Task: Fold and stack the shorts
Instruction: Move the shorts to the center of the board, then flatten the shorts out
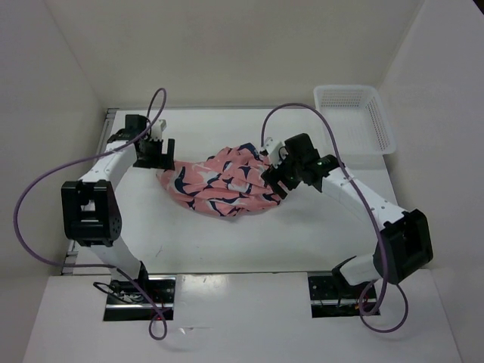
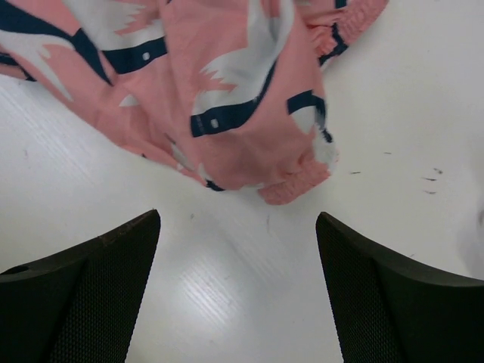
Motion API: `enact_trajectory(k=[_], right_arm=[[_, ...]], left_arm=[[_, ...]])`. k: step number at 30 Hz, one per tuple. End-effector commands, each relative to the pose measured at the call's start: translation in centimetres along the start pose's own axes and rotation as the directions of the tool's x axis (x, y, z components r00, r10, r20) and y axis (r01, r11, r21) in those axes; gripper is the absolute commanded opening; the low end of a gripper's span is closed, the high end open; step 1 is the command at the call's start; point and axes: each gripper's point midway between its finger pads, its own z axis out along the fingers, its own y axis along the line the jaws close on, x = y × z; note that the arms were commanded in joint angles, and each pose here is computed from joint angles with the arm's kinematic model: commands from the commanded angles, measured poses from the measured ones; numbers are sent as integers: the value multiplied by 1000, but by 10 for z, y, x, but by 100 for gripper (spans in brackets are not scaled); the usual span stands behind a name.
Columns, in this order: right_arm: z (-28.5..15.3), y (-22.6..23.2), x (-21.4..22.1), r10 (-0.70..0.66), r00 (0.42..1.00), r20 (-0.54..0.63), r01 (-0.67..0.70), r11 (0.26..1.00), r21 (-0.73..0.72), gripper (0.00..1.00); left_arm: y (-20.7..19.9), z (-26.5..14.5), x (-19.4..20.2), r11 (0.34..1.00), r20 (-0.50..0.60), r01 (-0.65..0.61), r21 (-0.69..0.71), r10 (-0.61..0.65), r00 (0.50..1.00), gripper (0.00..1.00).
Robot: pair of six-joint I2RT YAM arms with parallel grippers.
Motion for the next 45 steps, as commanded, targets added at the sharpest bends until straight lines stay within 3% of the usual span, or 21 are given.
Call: enact_trajectory(k=[1, 11, 19, 22, 23, 24, 26, 27, 29, 31, 32, 36, 41, 45], right_arm=[[-5, -41, -35, -21, 995, 95, 11, 995, 101, 88], [32, -54, -21, -191, 982, 0, 191, 979, 73, 88], [52, -52, -3, -206, 978, -44, 209, 977, 53, 88], [56, -54, -8, -189, 982, -23, 190, 979, 68, 85], [56, -54, -8, -189, 982, -23, 190, 979, 68, 78], [57, -53, -5, -188, 982, -30, 189, 980, 63, 75], [59, -49, 0, -186, 982, -35, 188, 981, 48, 67], [58, -48, 3, -184, 982, -44, 186, 982, 41, 67], [59, -41, 9, -197, 979, -53, 198, 980, 6, 67], [58, -38, 15, -233, 970, -74, 232, 972, -24, 73], [55, -37, 17, -250, 965, -79, 248, 968, -31, 80], [42, -34, 21, -293, 951, -96, 289, 956, -51, 88], [27, -35, 17, -326, 943, -62, 326, 945, -22, 90], [41, -29, 20, -339, 939, -55, 341, 939, 40, 90]], left_arm=[[-4, 2, -46, 998, 103, -15, 58, 9, 995, 100], [12, 49, -59, 994, 48, 26, 104, -32, 998, 100], [2, 81, -48, 980, -35, 55, 192, -49, 998, 100], [-10, 80, -38, 963, -75, 76, 258, -58, 995, 81], [-14, 79, -32, 956, -94, 86, 279, -62, 994, 75], [-21, 76, -27, 945, -119, 102, 312, -67, 991, 62], [-28, 74, -19, 929, -157, 126, 347, -75, 985, 50], [-32, 73, -10, 921, -197, 150, 360, -82, 977, 32], [-29, 71, -3, 916, -223, 176, 361, -98, 970, 16], [-25, 63, -6, 917, -206, 178, 356, -109, 972, 3], [-25, 61, -7, 918, -195, 172, 357, -107, 975, 1], [-14, 33, -31, 934, -95, 135, 329, -110, 989, 0], [-19, 4, -52, 938, -1, 87, 336, -92, 996, 0], [-23, -13, -61, 937, 45, 62, 344, -82, 996, 0]])
